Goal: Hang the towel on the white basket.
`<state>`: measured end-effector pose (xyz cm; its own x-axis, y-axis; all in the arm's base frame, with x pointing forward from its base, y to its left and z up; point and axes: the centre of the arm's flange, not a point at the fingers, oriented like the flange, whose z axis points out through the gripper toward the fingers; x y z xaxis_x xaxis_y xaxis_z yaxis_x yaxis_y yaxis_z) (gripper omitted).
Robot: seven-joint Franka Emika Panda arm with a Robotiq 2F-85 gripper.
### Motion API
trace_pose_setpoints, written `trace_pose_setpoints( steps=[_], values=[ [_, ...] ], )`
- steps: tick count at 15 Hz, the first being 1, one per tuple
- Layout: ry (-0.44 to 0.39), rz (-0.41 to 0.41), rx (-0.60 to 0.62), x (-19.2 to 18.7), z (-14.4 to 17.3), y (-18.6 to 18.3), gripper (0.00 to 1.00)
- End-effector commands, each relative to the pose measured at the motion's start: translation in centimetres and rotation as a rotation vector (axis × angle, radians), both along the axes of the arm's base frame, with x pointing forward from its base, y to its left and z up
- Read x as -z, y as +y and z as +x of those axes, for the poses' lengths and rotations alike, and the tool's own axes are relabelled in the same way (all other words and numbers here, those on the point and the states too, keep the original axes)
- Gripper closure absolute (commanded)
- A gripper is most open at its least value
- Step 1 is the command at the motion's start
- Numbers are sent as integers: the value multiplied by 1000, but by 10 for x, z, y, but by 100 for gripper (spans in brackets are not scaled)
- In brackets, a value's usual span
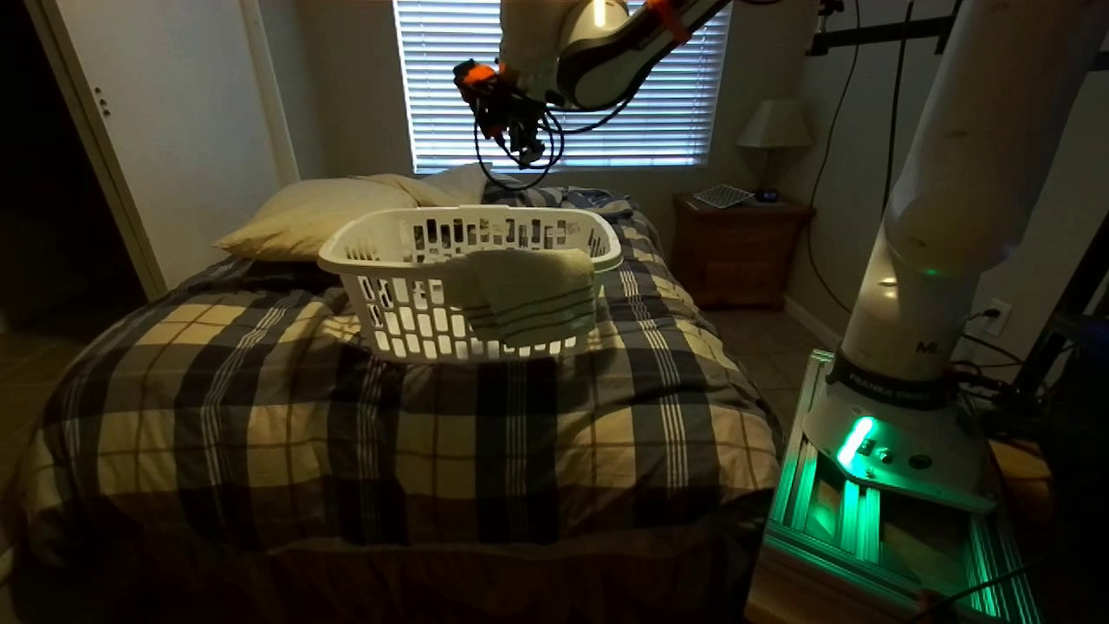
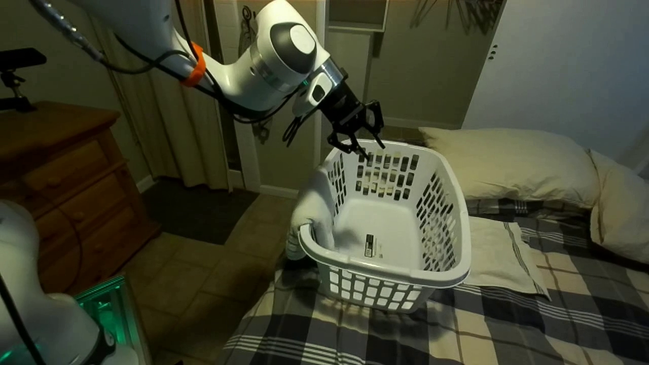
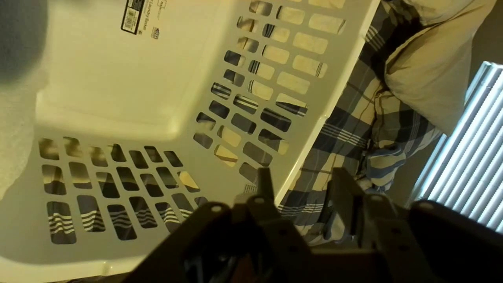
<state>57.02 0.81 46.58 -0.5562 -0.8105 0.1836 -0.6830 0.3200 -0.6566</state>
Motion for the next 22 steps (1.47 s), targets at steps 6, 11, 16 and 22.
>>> trace_pose_setpoints(
  steps=[6, 11, 16, 22],
  values=[
    [25, 123, -211, -15, -8, 36, 0],
    [188, 176, -439, -36, -32, 70, 0],
    [458, 76, -589, -51, -61, 76, 0],
    [670, -79, -827, -66, -88, 65, 0]
  ],
)
